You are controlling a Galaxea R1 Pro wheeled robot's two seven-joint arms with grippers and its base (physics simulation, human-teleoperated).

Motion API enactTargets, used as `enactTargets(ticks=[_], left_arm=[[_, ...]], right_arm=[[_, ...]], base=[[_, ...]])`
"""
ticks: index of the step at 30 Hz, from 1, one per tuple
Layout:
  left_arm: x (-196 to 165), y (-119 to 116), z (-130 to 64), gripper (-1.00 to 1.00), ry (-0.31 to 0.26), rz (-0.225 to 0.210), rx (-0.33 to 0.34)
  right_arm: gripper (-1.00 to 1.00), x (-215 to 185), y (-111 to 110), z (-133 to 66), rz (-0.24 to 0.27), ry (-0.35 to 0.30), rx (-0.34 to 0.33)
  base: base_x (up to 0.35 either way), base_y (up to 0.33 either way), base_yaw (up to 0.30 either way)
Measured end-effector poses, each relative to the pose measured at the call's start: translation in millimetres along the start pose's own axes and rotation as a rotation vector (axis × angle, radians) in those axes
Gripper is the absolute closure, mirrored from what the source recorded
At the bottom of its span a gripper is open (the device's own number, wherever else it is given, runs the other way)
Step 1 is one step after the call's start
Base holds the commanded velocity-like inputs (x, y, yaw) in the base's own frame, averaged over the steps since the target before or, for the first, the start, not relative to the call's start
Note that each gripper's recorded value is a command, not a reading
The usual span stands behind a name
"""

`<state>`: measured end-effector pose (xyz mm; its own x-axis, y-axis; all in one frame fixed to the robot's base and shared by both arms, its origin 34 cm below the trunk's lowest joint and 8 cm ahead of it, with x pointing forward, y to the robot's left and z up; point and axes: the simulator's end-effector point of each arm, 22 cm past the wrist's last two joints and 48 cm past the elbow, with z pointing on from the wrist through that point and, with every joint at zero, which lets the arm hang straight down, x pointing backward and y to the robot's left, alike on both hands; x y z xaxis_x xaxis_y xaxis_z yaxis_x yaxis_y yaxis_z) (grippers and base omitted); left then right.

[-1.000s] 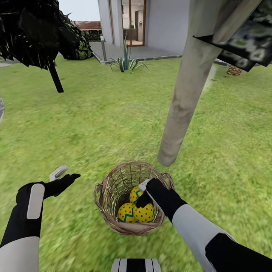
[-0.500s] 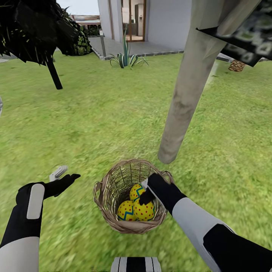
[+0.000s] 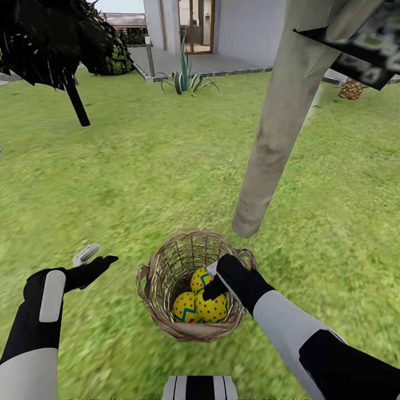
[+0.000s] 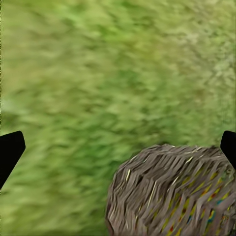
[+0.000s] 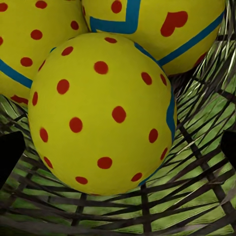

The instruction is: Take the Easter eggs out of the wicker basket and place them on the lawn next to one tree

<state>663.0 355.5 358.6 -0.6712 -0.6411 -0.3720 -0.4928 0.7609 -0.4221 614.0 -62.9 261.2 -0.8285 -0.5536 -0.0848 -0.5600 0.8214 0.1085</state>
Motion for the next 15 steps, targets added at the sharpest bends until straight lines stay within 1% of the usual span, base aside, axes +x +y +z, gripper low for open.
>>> enactTargets(ticks=[3, 15], left_arm=[[1.3, 1.3, 1.7, -1.00, 0.003, -0.001, -0.002], [18.1, 18.0, 22.1, -1.00, 0.042, -0.006, -0.035]], right_arm=[[-1.00, 0.9, 0.1, 2.2, 0.000, 0.003, -0.002], [-1.00, 13.1, 4.5, 28.6, 0.008, 0.042, -0.030]], base=[[0.000, 0.000, 0.000], [0.000, 0.000, 0.000]])
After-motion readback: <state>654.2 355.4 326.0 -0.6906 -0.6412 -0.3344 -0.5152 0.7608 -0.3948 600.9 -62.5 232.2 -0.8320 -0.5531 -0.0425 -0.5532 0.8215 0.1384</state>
